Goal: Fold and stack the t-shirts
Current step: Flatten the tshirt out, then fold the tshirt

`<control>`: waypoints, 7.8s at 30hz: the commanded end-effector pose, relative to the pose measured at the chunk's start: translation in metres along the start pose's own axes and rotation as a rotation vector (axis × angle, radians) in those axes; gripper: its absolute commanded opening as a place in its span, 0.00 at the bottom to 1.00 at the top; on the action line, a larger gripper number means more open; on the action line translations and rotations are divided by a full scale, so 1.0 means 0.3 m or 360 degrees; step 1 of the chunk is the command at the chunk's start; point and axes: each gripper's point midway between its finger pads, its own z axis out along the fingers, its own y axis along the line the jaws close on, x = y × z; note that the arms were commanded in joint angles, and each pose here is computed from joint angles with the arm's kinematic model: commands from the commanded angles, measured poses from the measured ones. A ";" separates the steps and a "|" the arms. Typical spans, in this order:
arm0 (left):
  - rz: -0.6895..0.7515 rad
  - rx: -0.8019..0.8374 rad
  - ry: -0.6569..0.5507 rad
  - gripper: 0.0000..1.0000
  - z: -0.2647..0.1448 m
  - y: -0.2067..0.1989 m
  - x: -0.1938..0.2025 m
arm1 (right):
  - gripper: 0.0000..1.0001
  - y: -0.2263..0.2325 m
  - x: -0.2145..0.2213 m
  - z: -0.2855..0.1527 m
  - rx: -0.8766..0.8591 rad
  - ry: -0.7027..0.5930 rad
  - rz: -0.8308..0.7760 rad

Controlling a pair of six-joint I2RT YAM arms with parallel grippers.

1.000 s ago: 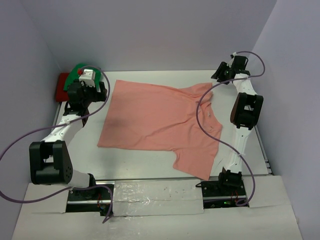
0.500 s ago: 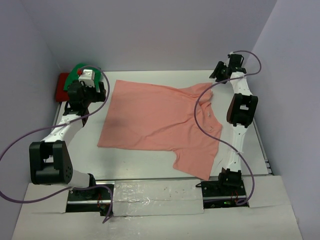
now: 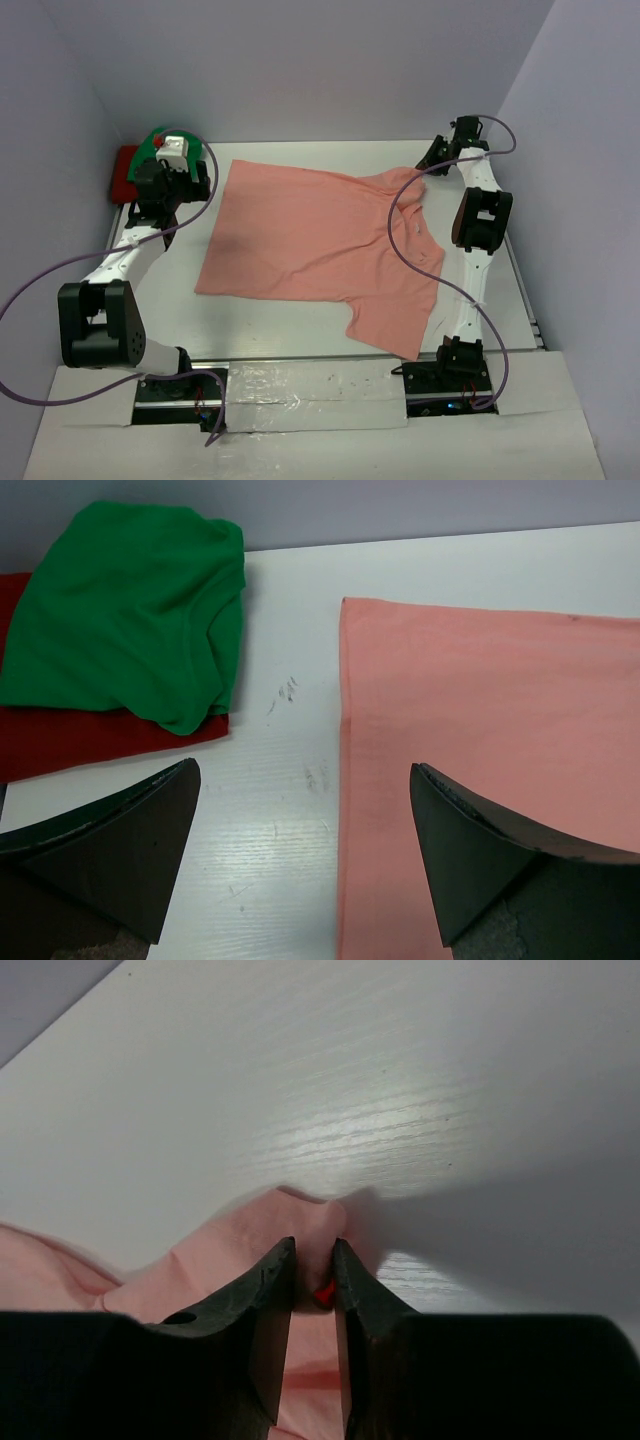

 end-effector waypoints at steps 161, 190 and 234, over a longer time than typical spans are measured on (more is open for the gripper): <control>-0.0164 0.0440 0.0221 0.04 0.524 -0.189 -0.001 | 0.00 0.452 0.255 -0.686 0.0391 -0.0614 -0.1417; -0.0254 0.0514 0.0453 0.00 0.154 -0.147 0.275 | 0.00 0.300 0.570 -0.803 0.0367 -0.0140 -0.1503; -0.0420 0.0747 0.0638 0.80 0.301 -0.160 0.334 | 0.47 0.283 0.718 -0.740 0.0165 0.0151 -0.1519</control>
